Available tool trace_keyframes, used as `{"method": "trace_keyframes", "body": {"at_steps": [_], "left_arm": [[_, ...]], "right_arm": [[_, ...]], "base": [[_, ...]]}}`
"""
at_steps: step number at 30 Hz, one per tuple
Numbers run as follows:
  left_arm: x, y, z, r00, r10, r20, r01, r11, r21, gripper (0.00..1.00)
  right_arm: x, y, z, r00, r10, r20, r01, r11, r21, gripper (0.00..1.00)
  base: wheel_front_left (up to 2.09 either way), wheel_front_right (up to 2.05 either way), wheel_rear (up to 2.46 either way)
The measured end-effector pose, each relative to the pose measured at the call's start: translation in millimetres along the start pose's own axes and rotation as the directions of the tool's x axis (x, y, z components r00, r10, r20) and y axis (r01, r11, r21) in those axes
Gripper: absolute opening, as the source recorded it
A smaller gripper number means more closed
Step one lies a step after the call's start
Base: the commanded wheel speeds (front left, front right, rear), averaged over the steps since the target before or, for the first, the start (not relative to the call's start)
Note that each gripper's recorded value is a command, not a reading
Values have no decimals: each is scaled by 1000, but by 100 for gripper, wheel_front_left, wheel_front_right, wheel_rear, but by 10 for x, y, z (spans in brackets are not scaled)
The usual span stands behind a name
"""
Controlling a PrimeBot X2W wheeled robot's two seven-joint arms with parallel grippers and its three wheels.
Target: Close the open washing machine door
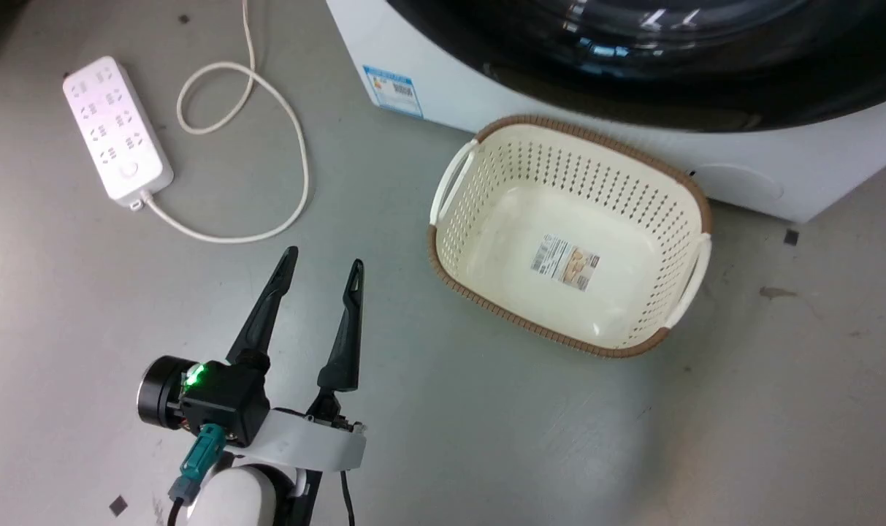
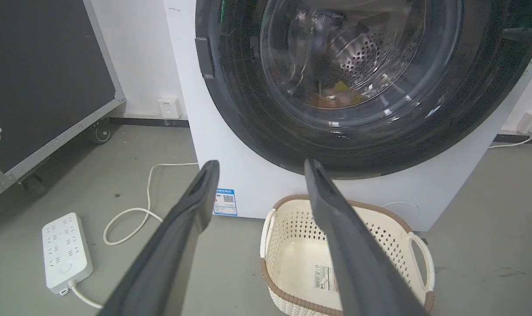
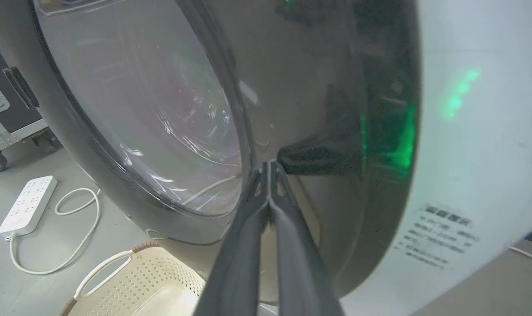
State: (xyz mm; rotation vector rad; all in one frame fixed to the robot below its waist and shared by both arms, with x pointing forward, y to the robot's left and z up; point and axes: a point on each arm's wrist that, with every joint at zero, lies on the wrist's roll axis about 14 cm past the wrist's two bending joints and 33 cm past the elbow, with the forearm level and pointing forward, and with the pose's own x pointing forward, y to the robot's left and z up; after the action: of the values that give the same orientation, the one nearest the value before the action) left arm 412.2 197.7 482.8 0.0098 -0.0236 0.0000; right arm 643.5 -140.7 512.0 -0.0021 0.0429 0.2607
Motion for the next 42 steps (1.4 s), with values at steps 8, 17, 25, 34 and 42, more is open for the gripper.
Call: {"method": "trace_keyframes", "body": {"at_steps": [8,17,25,34,42], "left_arm": [[-124,27,193,999,13,46,-13,1000,-3,100],[-350,-29,423,994,12,106,-11,1000,-4,100],[-512,-197,559,988,-44,149,45,999,-4,100],[-521,-373,454,987,-113,117,115,993,-5,100],[-511,-438,360,987,-134,88,135,991,-3,100]], "right_arm": [[-428,-58,220,997,-39,66,38,999,13,100],[-1320,95,418,984,-24,176,29,999,-28,100],[-2212,-19,467,957,-143,251,149,989,-3,100],[-2877,-23,183,935,-278,220,270,961,65,100],[-3003,80,42,943,-274,191,267,962,59,100]], "base": [[0,0,0],[0,0,0],[0,0,0],[0,0,0],[0,0,0]]}}
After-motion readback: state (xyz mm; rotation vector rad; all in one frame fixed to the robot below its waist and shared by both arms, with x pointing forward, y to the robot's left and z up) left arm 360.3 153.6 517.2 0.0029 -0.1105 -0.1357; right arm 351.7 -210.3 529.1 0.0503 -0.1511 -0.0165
